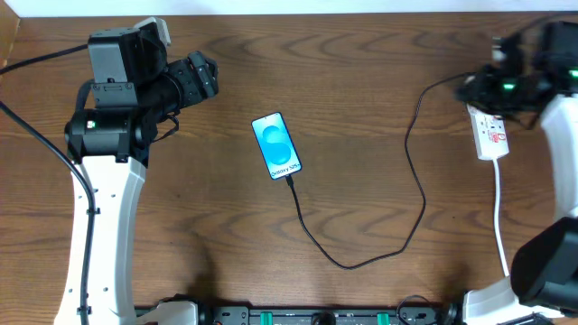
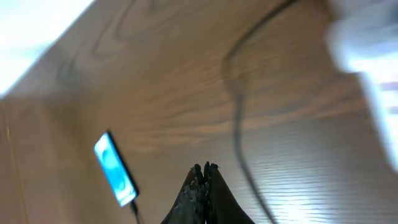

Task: Plug charger to phone and switch on socket
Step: 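Move the right gripper over to the white power strip, then lower the right gripper tip onto the orange switch beside the charger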

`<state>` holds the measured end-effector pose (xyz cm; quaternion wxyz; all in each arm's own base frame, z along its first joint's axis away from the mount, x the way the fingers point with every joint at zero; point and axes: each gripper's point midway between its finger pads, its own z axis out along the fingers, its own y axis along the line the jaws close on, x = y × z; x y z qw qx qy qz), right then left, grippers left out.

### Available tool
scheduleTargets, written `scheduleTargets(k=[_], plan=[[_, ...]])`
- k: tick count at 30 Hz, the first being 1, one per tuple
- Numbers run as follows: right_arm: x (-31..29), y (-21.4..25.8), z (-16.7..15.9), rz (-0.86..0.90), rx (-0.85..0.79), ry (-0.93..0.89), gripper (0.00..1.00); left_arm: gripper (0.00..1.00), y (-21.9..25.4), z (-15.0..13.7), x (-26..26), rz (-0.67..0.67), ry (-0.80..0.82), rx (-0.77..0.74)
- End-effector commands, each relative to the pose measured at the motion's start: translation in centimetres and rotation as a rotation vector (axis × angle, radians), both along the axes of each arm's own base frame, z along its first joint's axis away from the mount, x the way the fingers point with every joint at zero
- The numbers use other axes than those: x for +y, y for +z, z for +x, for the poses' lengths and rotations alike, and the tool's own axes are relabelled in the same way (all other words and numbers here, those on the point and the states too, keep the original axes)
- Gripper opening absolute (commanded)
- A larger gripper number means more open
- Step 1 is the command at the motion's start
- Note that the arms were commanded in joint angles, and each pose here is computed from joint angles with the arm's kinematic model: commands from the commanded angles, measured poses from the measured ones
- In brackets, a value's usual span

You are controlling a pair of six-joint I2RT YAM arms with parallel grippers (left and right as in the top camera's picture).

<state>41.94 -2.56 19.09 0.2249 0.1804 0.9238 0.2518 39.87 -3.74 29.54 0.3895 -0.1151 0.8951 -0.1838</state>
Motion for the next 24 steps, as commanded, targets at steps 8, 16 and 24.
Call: scheduleTargets(k=[8, 16, 24], plan=[[-11.3, 0.5, -1.6, 0.005, -0.038, -0.251, 0.01, 0.84, 0.5, -0.1, 0.3, 0.01, 0.012, -0.013], [-15.5, -4.4, -0.8, 0.01, 0.024, -0.325, 0.01, 0.85, 0.5, -0.1, 0.3, 0.01, 0.012, -0.013], [-16.0, -8.3, 1.1, 0.005, 0.045, -0.311, 0.01, 0.84, 0.5, -0.1, 0.3, 0.01, 0.012, -0.013]])
